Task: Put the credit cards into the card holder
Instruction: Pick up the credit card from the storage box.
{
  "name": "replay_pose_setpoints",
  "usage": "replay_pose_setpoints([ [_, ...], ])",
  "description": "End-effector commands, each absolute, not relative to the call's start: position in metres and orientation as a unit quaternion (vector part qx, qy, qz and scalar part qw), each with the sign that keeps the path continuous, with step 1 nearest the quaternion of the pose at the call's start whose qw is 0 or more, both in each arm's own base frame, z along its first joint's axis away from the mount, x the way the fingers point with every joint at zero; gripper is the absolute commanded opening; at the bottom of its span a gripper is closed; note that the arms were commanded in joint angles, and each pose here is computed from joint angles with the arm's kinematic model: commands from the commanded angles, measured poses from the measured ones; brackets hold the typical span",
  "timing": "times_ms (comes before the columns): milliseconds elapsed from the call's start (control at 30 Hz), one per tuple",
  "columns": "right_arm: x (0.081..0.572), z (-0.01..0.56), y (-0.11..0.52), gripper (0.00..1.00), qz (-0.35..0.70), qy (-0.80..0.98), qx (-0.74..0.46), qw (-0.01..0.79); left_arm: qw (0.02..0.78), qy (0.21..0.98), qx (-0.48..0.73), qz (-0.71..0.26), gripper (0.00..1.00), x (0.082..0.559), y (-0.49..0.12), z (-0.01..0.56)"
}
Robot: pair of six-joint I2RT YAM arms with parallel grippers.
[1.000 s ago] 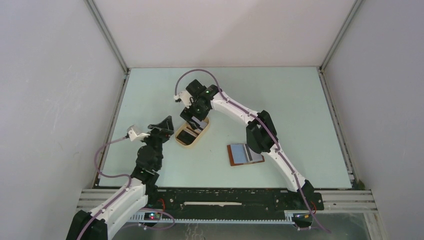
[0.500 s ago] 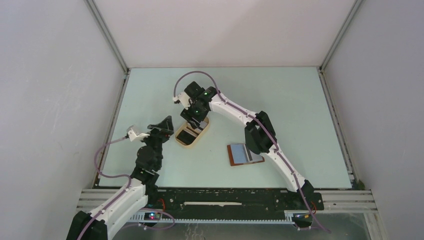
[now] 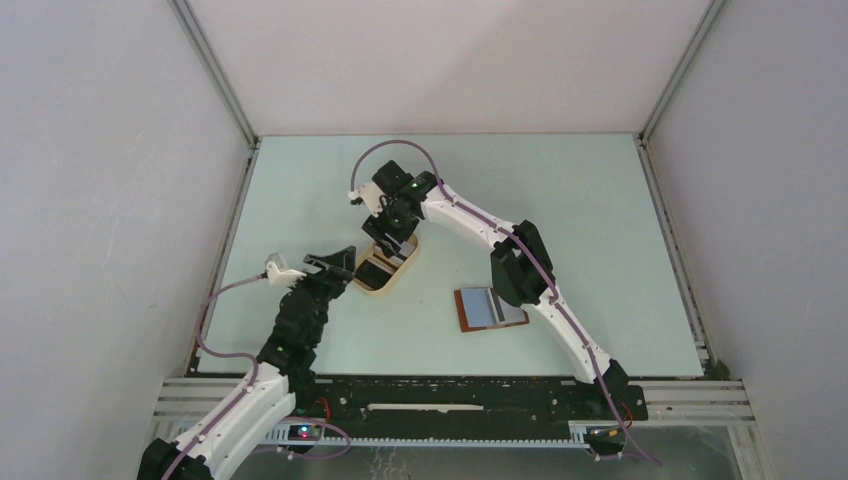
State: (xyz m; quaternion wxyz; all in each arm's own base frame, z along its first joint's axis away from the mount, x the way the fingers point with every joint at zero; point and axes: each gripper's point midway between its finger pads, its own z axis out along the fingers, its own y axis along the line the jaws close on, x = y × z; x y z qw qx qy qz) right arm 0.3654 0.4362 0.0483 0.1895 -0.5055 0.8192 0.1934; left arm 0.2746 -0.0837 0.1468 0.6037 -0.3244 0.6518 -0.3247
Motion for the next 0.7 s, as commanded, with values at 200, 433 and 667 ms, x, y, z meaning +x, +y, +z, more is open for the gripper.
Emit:
replay_pose_setpoints([
  [200, 0.369, 0.063, 0.438, 0.51, 0.211, 0.814, -0.502, 0.202, 0.54, 0.683, -0.327, -0.367, 0.71, 0.287, -0.11, 0.152],
  [433, 0.371, 0.079, 0.435, 0.43, 0.252, 0.809, -0.492, 0.201, 0.516, 0.697, -0.33, -0.372, 0.62, 0.306, -0.118, 0.152],
  [667, 0.37, 0.091, 0.433, 0.42, 0.29, 0.802, -0.484, 0.195, 0.502, 0.696, -0.35, -0.375, 0.64, 0.316, -0.121, 0.144],
])
